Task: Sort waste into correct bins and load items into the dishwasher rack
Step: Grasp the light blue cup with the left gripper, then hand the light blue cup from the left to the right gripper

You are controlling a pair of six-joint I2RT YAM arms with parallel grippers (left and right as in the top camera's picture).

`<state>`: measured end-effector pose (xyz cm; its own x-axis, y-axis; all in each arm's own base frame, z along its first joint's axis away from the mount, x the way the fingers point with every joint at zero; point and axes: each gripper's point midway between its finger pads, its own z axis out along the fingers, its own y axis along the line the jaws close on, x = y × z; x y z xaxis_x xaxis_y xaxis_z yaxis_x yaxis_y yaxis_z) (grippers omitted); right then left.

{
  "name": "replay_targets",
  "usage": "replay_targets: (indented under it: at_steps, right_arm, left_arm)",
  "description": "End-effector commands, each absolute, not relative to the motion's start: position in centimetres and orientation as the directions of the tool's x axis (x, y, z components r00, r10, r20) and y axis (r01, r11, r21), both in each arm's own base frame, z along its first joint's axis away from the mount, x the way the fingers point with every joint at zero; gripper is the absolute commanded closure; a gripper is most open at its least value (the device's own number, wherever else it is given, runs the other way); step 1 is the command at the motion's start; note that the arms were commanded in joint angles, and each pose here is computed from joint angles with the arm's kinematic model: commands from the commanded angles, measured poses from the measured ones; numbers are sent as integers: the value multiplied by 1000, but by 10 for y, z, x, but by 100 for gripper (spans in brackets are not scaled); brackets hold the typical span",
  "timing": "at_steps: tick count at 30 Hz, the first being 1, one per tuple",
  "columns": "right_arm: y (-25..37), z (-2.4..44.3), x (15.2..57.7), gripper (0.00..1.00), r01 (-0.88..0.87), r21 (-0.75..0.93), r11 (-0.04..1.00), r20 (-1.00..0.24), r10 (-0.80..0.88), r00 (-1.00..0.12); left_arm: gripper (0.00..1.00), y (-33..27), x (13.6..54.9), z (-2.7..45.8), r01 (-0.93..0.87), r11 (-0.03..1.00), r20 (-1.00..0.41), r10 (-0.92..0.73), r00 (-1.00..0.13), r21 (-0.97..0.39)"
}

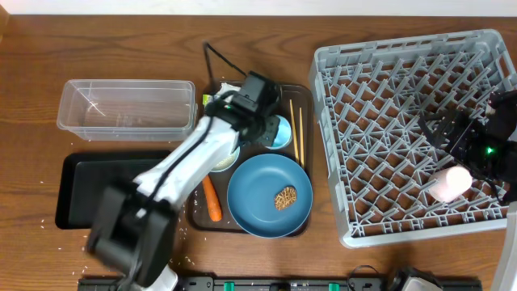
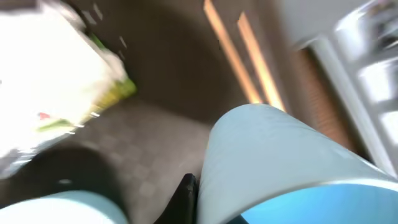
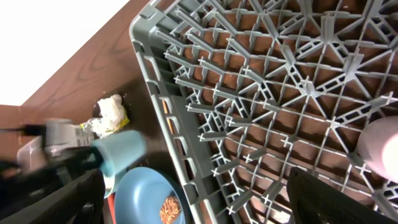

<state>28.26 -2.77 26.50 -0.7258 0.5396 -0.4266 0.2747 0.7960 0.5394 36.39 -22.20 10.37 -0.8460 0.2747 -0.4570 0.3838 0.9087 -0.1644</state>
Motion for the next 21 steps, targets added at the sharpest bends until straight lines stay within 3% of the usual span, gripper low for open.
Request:
replay_targets:
  at_steps: [1, 5, 11, 18, 21]
  right_arm:
    - [-19, 270, 284, 12, 211, 522, 826, -460, 482, -746]
    - [9, 275, 285, 12, 26, 513, 858, -515, 332, -790]
    - [70, 297, 288, 13, -286, 531, 797, -617, 133, -775]
    - [165, 337, 270, 14, -703, 447, 554, -797, -112, -594]
    - [198, 346, 255, 13, -818, 364, 446, -853, -193, -485]
  left_arm:
    - [94, -208, 369, 172, 339, 920, -581, 168, -796, -199]
    - [94, -199, 351, 227, 366, 860, -623, 75, -778, -354]
    - [94, -200, 311, 291, 497, 571, -599, 11, -801, -654]
    - [94, -200, 268, 342, 547, 168, -549, 40, -835, -820]
    - [94, -202, 256, 353, 550, 72, -546, 65, -835, -832]
